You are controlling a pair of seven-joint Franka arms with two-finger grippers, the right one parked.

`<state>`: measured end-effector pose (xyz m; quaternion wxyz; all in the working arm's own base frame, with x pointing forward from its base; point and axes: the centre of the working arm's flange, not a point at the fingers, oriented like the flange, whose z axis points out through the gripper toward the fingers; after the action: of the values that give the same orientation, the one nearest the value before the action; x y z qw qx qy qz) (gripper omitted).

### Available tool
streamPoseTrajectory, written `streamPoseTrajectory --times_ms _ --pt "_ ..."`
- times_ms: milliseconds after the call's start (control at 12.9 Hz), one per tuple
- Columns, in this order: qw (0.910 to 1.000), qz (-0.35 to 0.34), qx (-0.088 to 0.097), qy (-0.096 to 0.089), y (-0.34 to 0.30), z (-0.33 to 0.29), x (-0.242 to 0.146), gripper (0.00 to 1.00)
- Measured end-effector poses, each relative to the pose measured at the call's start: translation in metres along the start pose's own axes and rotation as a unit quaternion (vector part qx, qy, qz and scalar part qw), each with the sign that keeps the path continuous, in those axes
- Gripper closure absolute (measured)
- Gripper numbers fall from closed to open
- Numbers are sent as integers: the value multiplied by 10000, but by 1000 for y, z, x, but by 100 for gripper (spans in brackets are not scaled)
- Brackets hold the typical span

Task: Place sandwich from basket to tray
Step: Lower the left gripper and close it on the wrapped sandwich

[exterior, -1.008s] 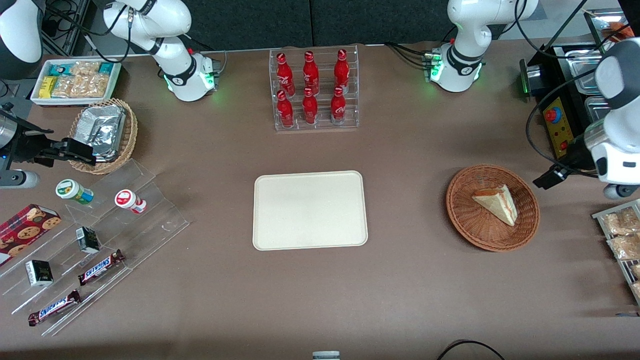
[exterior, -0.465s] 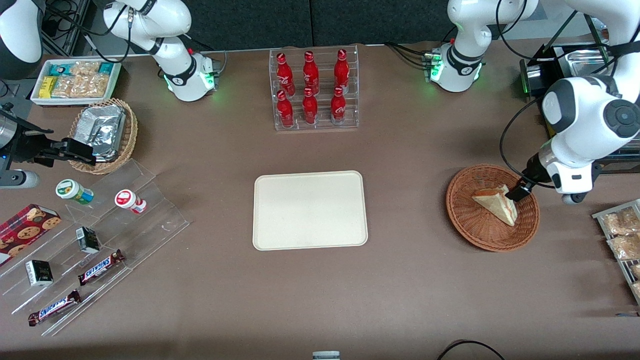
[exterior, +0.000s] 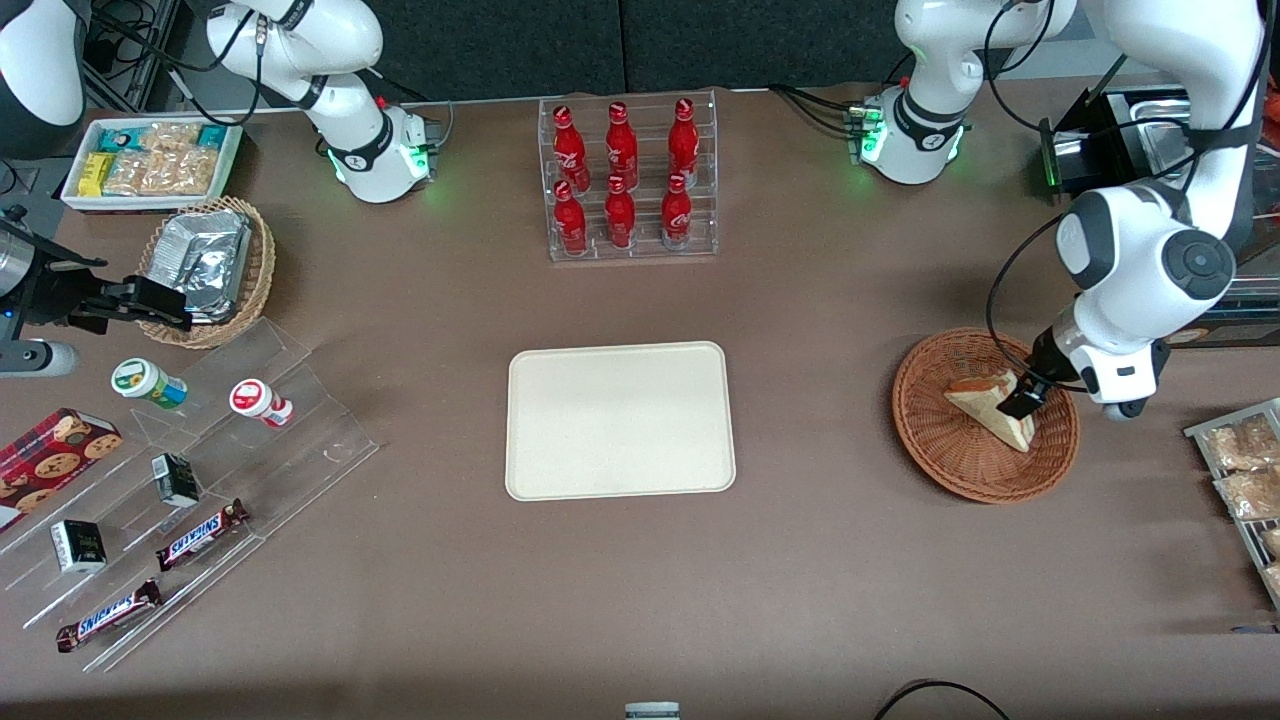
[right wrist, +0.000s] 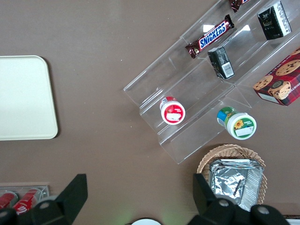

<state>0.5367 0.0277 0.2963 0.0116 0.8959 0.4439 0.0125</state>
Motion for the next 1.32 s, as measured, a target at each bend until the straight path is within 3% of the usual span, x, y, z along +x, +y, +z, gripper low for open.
streamPoseTrajectory --times_ms 388,853,930,1163,1318 --pt "9999 -113 -48 64 -14 33 0 0" --pt "9999 -142 17 4 -17 42 -5 1" --pt "9998 -176 17 4 -18 43 -6 6" --pt "9991 -424 6 7 -15 43 -8 43" --pt "9990 -437 -7 12 -11 42 -13 62"
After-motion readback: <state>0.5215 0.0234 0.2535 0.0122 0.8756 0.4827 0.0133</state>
